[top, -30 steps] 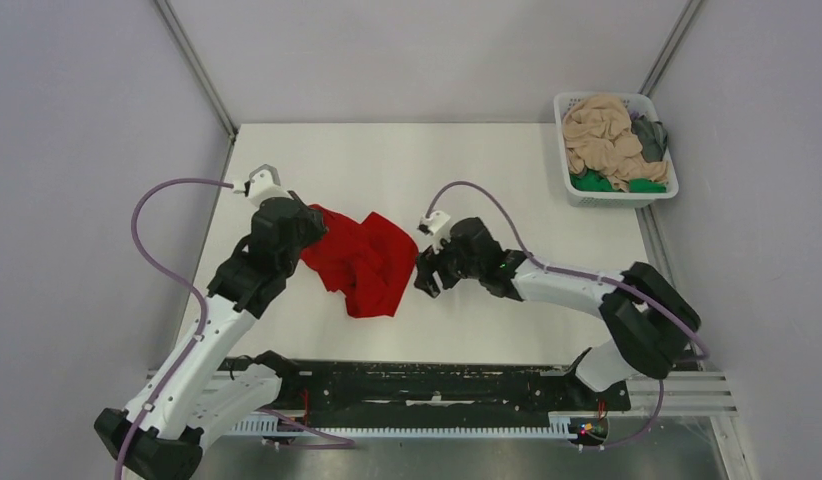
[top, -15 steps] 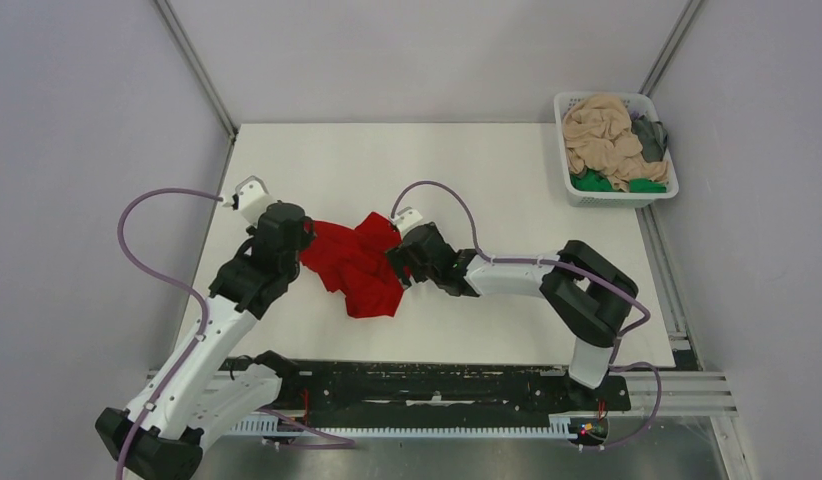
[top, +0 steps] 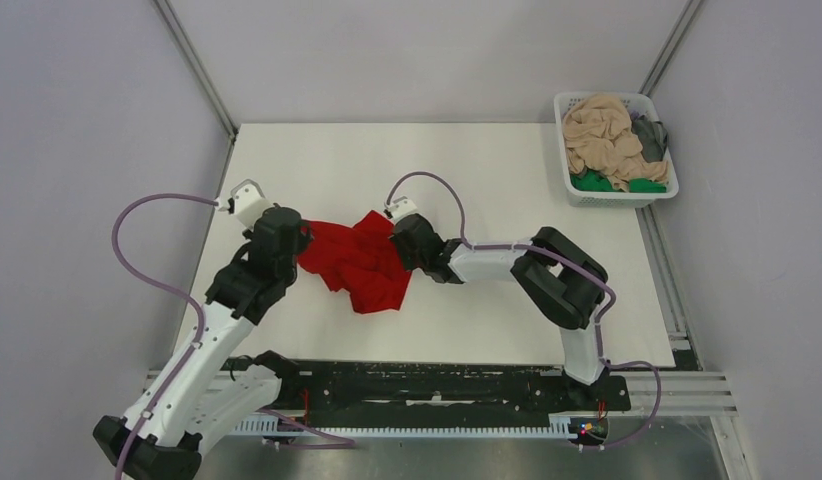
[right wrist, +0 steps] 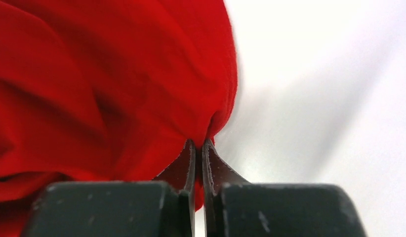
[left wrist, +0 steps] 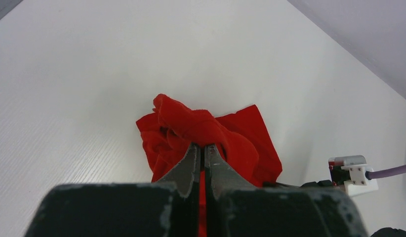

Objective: Fold and stack the t-shirts
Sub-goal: Flatten out the tshirt

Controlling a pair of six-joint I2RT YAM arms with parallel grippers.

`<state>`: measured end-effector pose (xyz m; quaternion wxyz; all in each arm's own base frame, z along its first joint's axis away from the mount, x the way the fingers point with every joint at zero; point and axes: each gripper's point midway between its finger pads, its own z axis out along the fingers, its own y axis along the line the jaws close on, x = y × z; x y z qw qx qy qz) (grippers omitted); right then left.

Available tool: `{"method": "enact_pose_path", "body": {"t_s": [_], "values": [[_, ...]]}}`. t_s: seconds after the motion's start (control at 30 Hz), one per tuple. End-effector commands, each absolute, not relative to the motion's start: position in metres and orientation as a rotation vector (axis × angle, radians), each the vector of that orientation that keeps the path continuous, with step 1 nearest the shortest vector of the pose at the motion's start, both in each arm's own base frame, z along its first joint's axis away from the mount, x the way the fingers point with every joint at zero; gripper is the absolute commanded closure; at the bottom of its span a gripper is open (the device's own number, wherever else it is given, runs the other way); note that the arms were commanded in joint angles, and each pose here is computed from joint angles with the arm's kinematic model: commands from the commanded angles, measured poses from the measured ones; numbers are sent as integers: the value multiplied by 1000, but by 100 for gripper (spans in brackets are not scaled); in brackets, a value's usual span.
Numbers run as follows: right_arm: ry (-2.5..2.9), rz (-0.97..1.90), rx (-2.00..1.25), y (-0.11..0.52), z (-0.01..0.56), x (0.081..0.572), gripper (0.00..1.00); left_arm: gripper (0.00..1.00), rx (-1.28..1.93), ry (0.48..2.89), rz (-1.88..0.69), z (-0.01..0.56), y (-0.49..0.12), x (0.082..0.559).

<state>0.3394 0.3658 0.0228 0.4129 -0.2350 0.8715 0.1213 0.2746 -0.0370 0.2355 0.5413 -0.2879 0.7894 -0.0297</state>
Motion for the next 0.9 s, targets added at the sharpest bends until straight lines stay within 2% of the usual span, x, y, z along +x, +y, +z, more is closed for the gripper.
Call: {"method": "enact_pose_path", "body": {"t_s": [0.0, 0.23, 0.53, 0.7, 0.87], "values": [[2047, 251, -459, 338, 90, 360, 100, 98, -760, 1705, -100, 283, -20, 272], [1746, 125, -212, 234, 250, 367, 100, 98, -804, 1448, -201, 366, 7, 238], [1393, 245, -158, 163, 423, 294, 100, 98, -622, 1192, -552, 473, -5, 184], [1317, 314, -199, 142, 469, 255, 100, 98, -521, 1145, -684, 498, -19, 163], [1399, 282, -178, 130, 449, 250, 100, 98, -543, 1213, -700, 483, -27, 174]]}}
